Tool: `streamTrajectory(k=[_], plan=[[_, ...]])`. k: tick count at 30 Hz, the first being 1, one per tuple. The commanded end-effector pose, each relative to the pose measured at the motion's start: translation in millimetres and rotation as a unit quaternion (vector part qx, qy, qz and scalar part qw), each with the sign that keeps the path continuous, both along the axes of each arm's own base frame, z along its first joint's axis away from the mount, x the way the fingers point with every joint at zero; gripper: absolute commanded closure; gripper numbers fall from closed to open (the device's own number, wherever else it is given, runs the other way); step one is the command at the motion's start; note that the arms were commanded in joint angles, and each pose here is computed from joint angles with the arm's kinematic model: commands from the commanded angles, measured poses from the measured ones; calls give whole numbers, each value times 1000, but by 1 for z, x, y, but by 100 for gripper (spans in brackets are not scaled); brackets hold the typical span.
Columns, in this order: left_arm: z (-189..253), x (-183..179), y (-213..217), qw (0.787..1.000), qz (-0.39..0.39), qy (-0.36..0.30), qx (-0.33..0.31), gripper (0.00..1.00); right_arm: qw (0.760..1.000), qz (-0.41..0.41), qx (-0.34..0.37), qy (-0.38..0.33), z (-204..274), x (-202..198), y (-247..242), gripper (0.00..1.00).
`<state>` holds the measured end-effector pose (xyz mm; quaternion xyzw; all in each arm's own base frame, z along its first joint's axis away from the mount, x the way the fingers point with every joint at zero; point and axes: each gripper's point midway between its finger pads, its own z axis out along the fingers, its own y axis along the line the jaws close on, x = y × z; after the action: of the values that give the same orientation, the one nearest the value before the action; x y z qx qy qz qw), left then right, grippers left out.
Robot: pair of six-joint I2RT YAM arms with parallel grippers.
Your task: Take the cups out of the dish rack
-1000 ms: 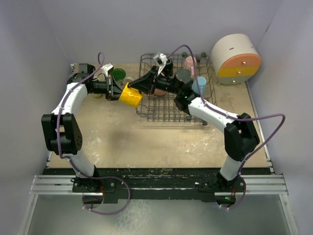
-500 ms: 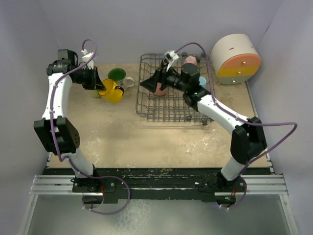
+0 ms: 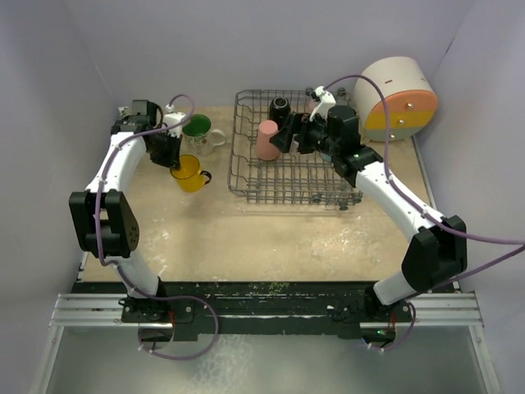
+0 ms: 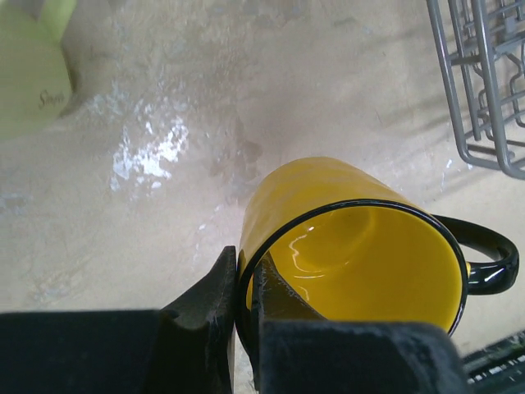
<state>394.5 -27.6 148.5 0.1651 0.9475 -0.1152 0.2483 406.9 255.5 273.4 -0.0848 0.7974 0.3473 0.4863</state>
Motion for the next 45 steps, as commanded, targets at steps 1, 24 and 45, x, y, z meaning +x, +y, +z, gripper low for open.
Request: streamTrajectory(k=[1, 24, 45], plan=[[20, 44, -6, 995, 10, -95, 33, 100, 998, -56, -20, -10, 11, -3, -36, 4], [-53, 84, -39, 997, 2, -65, 42, 100, 990, -123, -67, 10, -20, 6, -72, 4], [125, 41, -29, 973, -38, -222, 54, 0, 927, -270, -257, 47, -63, 43, -147, 0]])
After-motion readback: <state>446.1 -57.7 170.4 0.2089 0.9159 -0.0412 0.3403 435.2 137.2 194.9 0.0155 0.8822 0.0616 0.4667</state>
